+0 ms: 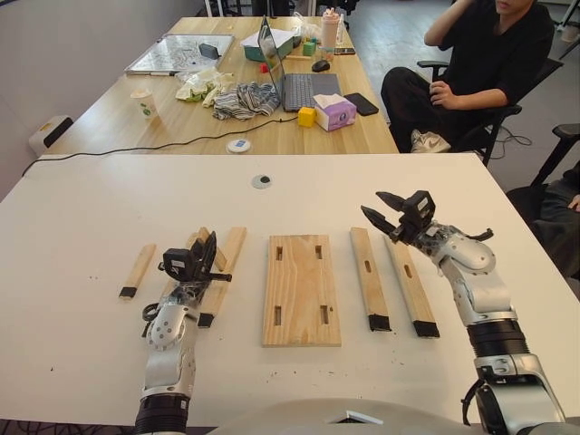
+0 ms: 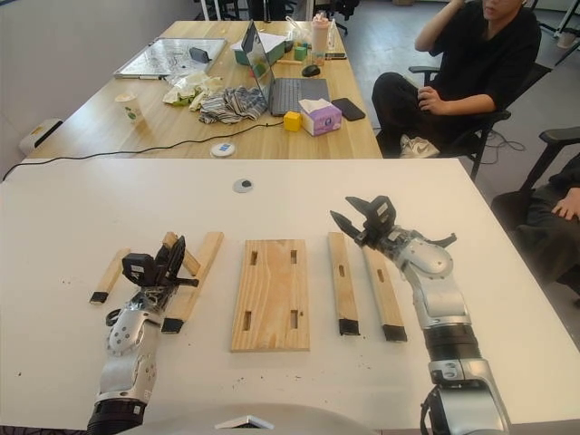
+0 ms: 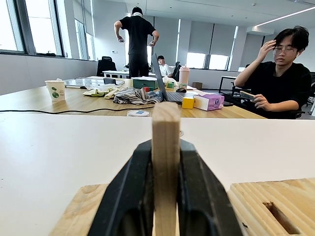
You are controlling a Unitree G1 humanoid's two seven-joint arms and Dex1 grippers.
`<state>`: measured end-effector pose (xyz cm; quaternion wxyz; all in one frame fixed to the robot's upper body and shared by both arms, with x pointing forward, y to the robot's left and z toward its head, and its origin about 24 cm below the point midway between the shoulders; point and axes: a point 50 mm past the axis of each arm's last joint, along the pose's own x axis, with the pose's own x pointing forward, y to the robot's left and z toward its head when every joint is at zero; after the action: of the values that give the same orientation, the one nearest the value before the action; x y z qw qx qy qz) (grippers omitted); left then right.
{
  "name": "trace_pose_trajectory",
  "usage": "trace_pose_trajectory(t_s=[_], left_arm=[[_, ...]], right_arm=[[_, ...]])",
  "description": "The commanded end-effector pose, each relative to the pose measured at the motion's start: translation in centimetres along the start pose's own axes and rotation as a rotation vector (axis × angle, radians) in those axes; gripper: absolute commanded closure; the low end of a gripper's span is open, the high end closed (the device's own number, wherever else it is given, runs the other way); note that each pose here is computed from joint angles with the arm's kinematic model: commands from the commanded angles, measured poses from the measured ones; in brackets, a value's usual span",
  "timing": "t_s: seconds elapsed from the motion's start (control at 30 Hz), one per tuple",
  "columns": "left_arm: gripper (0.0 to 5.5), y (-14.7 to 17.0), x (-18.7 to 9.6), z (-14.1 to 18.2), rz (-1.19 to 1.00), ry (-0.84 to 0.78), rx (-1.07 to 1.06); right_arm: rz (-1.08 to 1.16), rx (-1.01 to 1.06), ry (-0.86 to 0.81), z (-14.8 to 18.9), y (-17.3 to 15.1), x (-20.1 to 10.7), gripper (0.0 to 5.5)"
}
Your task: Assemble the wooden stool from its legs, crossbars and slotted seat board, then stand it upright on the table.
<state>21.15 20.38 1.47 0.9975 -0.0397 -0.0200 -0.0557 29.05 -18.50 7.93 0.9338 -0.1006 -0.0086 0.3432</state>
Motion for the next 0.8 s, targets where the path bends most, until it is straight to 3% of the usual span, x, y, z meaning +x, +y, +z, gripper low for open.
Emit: trace_pose_trajectory(t_s=[0.03,0.33,0.53,0.7,0.8], left_arm=[[5.13,-0.4,-3.2,-4.0,0.026,0.265,-0.051],[3.66,0.6,-4.5,0.9,0.012,0.294,-0.014],[2.89,0.6,-6.8,1.8,-0.07,0.504,-0.07],[2.15,2.2,-5.8,1.8,-0.086,0.564,0.105],[2.15,2.7,-5.7,1.2,-0.097,0.598,0.1]], right_arm=[[-0.016,-0.017,0.0,0.1,-0.2,0.2,3.17],[-0.04,-0.011,0.012,-0.6,0.1,-0.5,3.17],[-0.076,-0.004,0.018,-0.8,0.2,-1.4,3.17],[-0.073,0.005,0.037,-1.3,0.7,-1.6,3.17],[-0.08,0.004,0.03,-1.0,0.2,-1.3,3.17]])
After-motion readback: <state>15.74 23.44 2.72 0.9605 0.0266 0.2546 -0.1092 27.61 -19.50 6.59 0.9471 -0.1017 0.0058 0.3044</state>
